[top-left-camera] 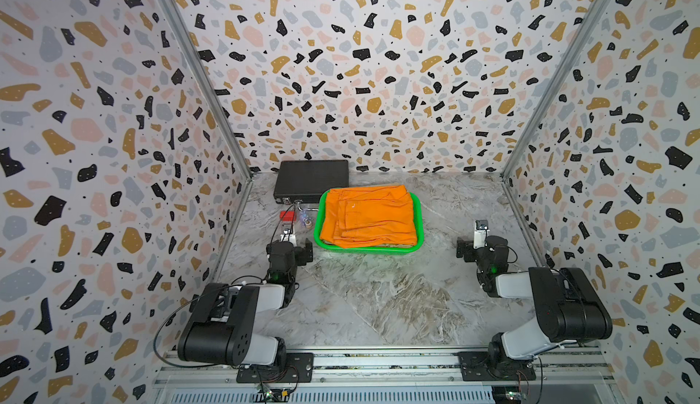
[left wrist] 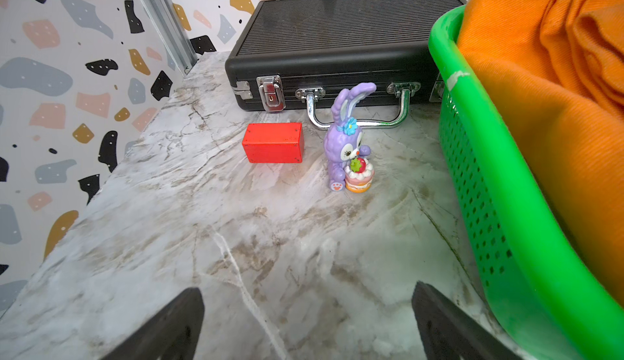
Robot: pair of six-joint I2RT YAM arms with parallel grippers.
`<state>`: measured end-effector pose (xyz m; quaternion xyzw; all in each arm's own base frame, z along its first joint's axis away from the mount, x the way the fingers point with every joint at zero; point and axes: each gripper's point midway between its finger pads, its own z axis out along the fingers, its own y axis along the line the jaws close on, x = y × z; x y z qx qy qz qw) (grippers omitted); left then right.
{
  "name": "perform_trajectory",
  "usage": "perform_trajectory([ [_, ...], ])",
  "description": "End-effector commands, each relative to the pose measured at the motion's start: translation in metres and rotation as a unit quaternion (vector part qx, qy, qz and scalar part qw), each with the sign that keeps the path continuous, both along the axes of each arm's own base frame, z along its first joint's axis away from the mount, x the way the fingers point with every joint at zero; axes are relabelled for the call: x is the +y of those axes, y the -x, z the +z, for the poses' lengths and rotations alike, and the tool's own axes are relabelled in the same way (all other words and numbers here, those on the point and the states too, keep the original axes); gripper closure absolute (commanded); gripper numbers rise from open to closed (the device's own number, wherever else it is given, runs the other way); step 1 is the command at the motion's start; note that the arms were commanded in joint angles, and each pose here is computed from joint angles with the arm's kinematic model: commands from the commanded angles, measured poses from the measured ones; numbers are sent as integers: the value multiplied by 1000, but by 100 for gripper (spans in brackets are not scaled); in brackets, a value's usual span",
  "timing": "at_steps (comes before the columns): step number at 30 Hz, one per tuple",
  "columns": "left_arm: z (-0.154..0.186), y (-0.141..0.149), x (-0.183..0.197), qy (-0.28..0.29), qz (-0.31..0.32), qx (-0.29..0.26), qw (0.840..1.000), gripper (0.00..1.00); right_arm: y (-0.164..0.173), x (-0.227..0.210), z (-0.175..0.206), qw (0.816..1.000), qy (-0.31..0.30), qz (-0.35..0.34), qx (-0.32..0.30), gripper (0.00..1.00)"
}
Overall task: Put the folded long pants in the basket
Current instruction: Reset both arms
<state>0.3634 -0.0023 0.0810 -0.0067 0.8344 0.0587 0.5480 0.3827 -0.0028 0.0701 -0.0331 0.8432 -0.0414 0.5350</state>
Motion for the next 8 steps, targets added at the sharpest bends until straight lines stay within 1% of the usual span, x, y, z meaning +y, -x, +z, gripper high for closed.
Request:
perform_trajectory([
  [1,18,-9,0,-3,0,-29,1000,0,-3,2,13,1000,-7,3,-22,0],
  [8,18,-9,-1,-3,-2,-30,1000,0,-4,2,13,1000,-7,2,-22,0],
])
